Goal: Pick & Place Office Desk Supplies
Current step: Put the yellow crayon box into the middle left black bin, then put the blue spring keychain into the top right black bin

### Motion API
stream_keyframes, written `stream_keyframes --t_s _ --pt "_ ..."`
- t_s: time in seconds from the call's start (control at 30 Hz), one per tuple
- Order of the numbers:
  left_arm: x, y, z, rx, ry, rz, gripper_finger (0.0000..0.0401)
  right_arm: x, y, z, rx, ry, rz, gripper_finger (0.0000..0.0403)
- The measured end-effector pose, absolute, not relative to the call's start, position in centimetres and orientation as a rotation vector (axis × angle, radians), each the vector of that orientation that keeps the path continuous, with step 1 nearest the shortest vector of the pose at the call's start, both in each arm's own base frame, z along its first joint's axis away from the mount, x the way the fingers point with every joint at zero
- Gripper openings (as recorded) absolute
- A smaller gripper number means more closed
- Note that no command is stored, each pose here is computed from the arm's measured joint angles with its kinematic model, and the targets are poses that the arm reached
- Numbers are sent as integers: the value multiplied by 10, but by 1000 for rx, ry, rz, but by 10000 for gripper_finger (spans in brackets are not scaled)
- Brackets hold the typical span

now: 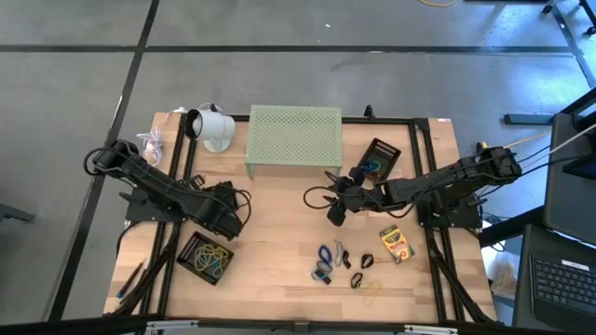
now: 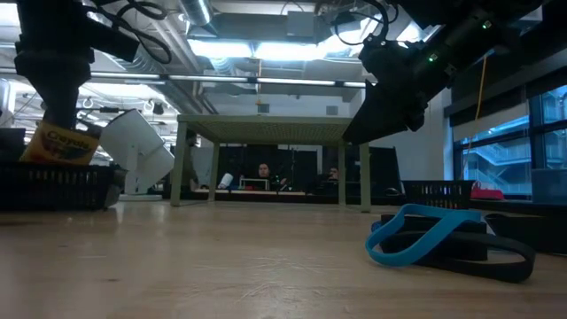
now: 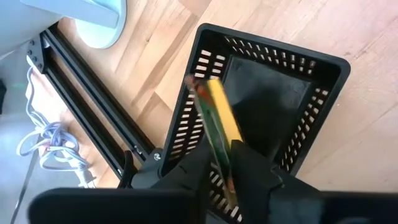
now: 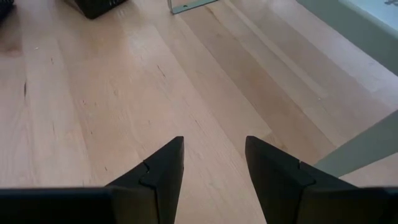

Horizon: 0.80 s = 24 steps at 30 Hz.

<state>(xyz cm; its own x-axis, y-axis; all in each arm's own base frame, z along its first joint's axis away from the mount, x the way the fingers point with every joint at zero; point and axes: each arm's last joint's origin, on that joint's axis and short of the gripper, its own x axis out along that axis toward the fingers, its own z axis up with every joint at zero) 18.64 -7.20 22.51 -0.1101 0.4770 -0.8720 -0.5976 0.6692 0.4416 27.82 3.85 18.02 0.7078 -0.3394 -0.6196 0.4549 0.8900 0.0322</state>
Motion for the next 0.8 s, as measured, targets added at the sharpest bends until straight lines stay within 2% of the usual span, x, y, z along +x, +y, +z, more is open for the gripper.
stream_keyframes --t_s 0.3,0.8 --pt "189 -69 229 -84 1370 936 97 278 38 180 188 648 -444 176" --pt "197 -49 232 16 1253 1025 100 278 38 180 185 648 -443 176"
